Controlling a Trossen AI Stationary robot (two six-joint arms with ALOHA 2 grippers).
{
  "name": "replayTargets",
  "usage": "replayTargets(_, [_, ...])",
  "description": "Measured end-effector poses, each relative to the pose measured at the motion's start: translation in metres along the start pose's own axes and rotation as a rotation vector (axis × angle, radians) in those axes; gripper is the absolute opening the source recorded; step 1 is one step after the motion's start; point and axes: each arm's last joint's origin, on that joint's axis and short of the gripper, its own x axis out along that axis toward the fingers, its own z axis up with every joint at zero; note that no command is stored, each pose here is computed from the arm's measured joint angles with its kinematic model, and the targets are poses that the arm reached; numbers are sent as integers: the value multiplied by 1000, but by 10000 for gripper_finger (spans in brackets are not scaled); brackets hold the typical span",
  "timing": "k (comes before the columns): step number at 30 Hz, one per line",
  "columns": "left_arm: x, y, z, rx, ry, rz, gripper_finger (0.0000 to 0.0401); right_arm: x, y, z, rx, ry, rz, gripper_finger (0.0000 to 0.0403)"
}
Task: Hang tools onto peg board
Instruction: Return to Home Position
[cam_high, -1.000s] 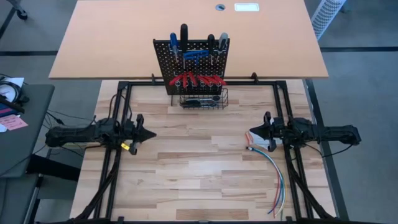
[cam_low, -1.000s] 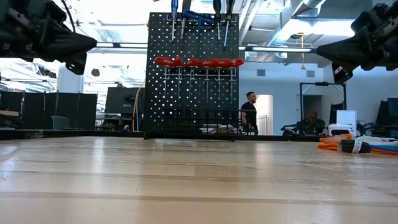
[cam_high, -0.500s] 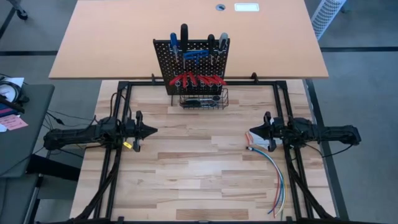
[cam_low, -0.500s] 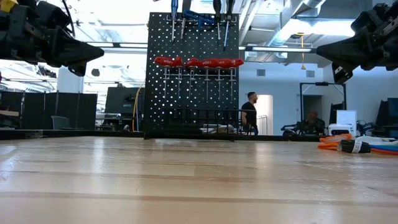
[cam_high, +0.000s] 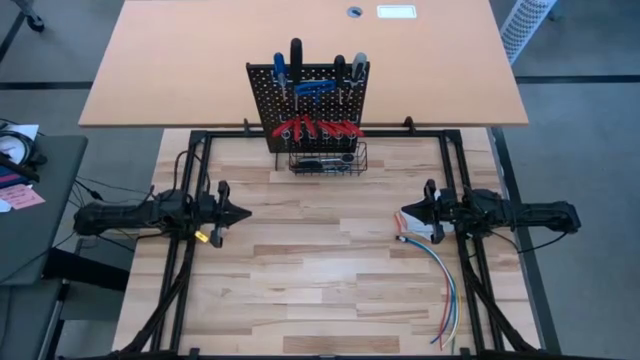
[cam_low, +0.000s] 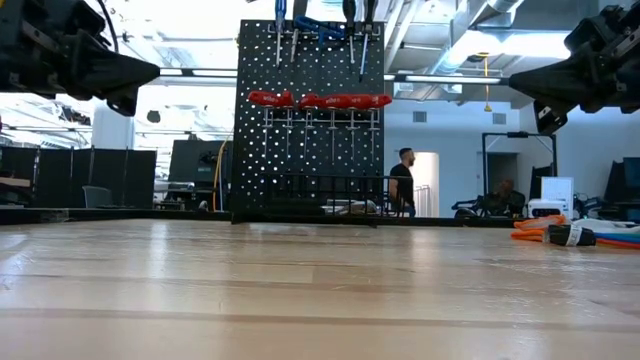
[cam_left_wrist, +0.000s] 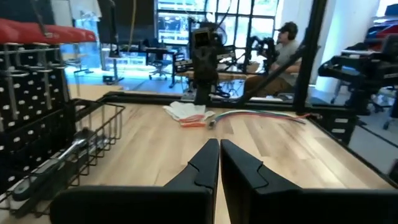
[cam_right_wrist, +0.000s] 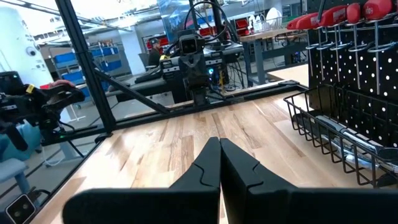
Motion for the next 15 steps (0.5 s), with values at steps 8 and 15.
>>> replayTargets(8, [0, -5, -1, -2, 13, -43, 12, 0, 0, 0, 0, 0, 0, 5])
replayTargets(15, [0, -5, -1, -2, 15, -45, 12, 0, 0, 0, 1, 0, 0, 5])
